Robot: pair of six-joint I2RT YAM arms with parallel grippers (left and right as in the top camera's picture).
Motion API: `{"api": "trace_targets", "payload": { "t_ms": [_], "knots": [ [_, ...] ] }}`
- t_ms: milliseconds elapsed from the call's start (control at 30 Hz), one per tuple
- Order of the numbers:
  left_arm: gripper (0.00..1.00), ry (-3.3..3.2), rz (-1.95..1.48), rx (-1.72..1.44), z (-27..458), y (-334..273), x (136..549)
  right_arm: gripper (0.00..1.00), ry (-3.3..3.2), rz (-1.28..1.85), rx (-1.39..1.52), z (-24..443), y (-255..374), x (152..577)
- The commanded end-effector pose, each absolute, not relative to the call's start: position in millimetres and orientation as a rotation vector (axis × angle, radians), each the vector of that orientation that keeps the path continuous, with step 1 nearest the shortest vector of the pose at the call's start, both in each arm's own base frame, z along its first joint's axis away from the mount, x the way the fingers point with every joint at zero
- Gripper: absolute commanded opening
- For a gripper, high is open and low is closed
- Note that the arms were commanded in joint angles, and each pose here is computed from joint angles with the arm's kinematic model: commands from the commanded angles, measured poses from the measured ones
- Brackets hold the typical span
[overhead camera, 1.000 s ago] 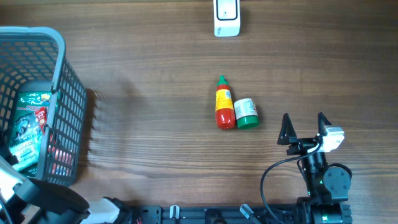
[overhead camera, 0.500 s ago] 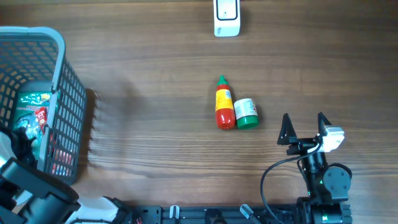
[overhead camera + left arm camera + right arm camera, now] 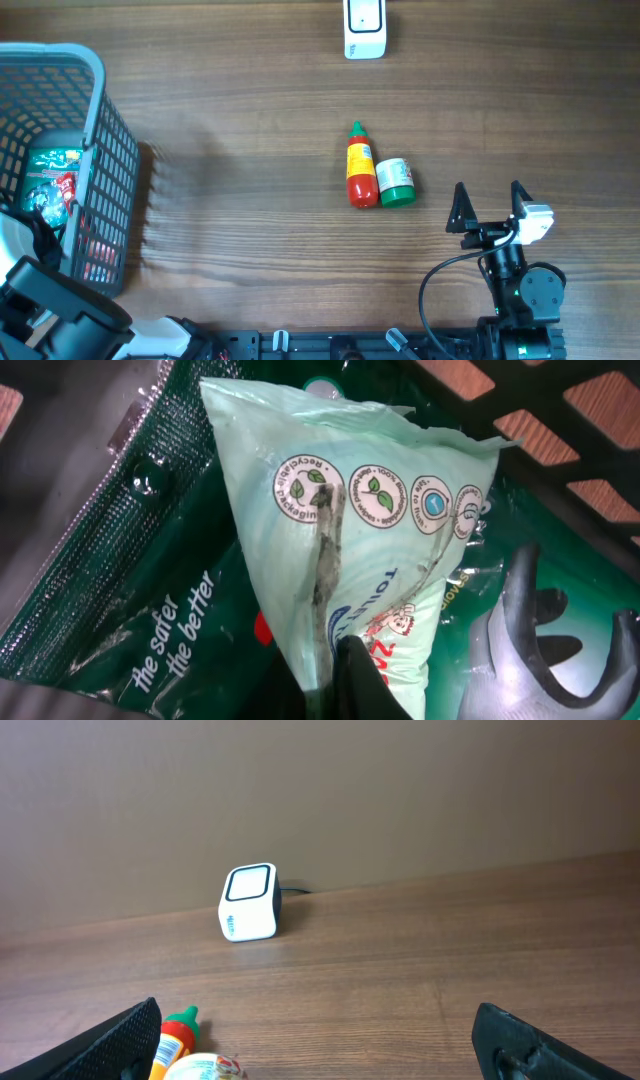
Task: Scan the item barcode
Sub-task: 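Reach the left gripper into the basket and grasp the mint-green packet, then lay the mint-green packet left of the sauce bottle, release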
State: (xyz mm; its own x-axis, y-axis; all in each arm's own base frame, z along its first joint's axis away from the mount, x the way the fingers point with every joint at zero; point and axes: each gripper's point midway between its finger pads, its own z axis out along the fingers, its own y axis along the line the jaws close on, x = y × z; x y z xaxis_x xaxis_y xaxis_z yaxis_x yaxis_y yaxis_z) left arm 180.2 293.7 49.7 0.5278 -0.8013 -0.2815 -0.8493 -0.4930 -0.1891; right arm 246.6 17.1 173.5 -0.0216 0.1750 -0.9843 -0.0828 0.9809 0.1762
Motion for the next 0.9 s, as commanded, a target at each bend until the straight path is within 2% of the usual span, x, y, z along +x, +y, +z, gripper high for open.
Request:
{"api": "trace_targets", "payload": {
  "t_ms": [0,167,233,300,367,533,700,800,867],
  "knots": [
    [0.04,1.405,-0.001,-2.464,60,275,198,1.00,1.572,0.208,0.043,175,21,246],
    [0.04,1.319,-0.372,-2.114,187,278,254,1.00,1.572,0.208,0.042,175,21,246],
    [0.04,1.251,-0.391,-1.936,257,277,257,1.00,1.572,0.208,0.043,175,21,246],
    [0.04,1.213,-0.404,-1.836,297,270,254,1.00,1.572,0.208,0.043,175,21,246],
    [0.04,1.203,-0.500,-1.665,348,244,255,1.00,1.572,0.207,0.043,175,21,246],
    [0.04,1.353,-0.717,-1.173,427,155,278,1.00,1.572,0.207,0.043,175,21,246],
    [0.04,1.645,-0.824,-0.767,427,46,307,1.00,1.572,0.208,0.042,175,21,246],
    [0.04,1.861,-0.820,-0.624,392,-10,319,1.00,1.572,0.207,0.043,175,21,246],
    [0.04,2.059,-0.723,-0.540,349,-43,325,1.00,1.572,0.207,0.043,175,21,246]
  ]
}}
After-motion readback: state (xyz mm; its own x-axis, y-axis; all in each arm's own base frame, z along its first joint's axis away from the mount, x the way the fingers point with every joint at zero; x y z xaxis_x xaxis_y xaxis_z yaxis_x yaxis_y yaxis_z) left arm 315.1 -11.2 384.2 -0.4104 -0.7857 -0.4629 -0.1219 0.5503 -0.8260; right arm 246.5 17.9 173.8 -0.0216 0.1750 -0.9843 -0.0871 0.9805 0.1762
